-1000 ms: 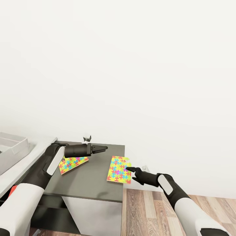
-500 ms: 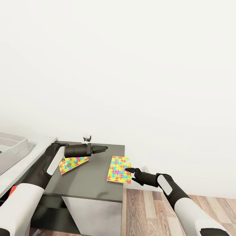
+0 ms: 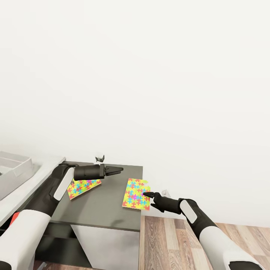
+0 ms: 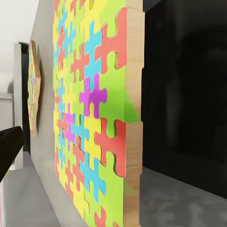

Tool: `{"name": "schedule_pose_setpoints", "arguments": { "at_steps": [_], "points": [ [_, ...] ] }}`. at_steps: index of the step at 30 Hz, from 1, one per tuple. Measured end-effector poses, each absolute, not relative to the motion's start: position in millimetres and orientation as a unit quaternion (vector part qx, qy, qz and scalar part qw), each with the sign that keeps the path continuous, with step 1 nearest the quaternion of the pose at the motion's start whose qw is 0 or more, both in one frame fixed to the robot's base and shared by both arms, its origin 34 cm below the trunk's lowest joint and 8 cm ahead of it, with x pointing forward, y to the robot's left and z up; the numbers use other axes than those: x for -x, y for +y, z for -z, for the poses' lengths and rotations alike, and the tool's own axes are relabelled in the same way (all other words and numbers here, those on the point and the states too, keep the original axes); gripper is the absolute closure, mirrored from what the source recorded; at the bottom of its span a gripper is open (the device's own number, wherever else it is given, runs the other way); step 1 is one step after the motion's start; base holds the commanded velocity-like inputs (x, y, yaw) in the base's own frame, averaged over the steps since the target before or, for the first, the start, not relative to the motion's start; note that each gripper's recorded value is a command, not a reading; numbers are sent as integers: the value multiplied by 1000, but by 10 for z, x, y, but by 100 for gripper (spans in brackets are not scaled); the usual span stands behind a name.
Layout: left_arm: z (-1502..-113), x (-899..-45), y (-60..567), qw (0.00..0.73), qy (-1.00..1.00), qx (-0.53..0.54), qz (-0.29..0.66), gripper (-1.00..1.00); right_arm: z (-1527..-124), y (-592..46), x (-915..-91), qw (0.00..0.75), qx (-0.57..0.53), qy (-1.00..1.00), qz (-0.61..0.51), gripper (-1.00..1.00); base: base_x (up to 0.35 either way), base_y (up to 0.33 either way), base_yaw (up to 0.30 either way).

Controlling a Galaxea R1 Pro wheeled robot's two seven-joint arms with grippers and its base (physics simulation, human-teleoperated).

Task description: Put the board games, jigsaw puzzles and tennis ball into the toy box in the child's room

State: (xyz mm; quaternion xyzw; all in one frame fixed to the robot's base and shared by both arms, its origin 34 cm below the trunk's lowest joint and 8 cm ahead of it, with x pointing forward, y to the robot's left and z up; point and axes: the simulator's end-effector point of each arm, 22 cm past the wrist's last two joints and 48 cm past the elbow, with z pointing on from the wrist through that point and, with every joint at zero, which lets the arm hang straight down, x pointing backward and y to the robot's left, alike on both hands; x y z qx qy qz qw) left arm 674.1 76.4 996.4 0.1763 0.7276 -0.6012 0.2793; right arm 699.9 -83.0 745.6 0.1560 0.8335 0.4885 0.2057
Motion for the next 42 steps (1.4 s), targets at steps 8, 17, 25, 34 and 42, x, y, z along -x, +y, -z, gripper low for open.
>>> {"name": "schedule_pose_setpoints", "arguments": {
  "at_steps": [8, 17, 25, 34, 42],
  "points": [
    [-9961, -6742, 764, 279, 728, -176, 601, -100, -7456, -830, -6999, 206, -156, 834, -488, -100, 0, 0, 0],
    [-9957, -6743, 765, 279, 729, -176, 600, -100, -7462, -822, -7011, 209, -156, 833, -488, -100, 0, 0, 0],
    [-9956, -6743, 765, 279, 729, -177, 600, -100, -7454, -800, -7013, 215, -148, 835, -484, -100, 0, 0, 0],
    [-9957, -6744, 766, 280, 729, -176, 600, -100, -7462, -782, -7013, 215, -147, 835, -485, 100, 0, 0, 0],
    [-9956, -6746, 769, 280, 729, -176, 599, -100, -7456, -781, -7009, 214, -146, 835, -485, 100, 0, 0, 0]
  ]
}}
